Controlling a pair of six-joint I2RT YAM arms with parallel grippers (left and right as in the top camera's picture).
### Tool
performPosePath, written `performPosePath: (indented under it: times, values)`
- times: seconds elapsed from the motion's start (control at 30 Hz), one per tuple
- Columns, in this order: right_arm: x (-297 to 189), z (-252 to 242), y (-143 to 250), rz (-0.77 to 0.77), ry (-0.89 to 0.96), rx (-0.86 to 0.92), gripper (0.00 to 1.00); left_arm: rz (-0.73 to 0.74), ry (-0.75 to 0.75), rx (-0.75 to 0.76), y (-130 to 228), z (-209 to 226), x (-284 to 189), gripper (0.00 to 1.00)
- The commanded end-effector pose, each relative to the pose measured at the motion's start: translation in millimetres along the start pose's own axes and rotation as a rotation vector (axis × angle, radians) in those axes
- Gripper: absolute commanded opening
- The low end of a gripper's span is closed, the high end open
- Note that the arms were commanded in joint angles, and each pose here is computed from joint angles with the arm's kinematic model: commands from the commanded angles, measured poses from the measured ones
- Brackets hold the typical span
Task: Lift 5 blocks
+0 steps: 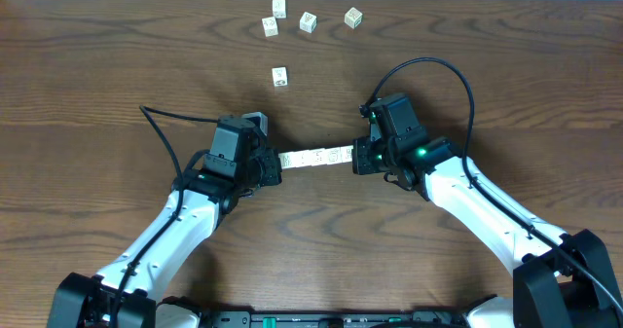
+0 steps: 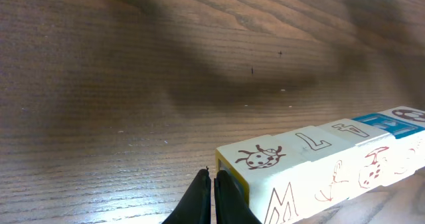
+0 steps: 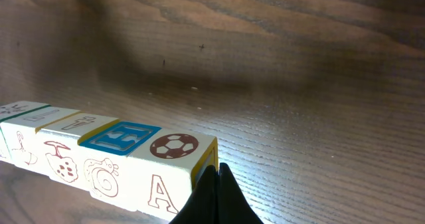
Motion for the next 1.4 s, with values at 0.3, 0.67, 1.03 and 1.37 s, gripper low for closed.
performPosePath:
  times: [0.3, 0.67, 1.03, 1.37]
  values:
    - [-10.3, 76.8, -6.2, 0.012, -0.405, -0.085, 0.01, 0.208, 0.261, 0.085, 31.1, -57.6, 5.8, 0.07]
    - [4.4, 75.2, 1.3, 0.059, -0.413, -0.07, 0.01, 0.208, 0.259, 0.086, 31.1, -57.2, 6.5, 0.08]
    - [8.1, 77.0, 1.1, 0.059, -0.432, -0.072, 0.01, 0.209, 0.258, 0.085, 31.2, -57.0, 6.8, 0.07]
    - [8.1, 77.0, 0.9, 0.058, -0.431, -0.072, 0.01, 0.202, 0.234, 0.072, 30.4, -53.3, 10.7, 0.07]
Point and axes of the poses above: each gripper's point midway between its finger pads, its own x axis out along the fingers, its own z axis along the line the jaws close on, y = z × x, the point moved 5 cm from there along -x, back along the fingers, and after that the axes turned 15 degrees about -x, right-handed, at the moved point
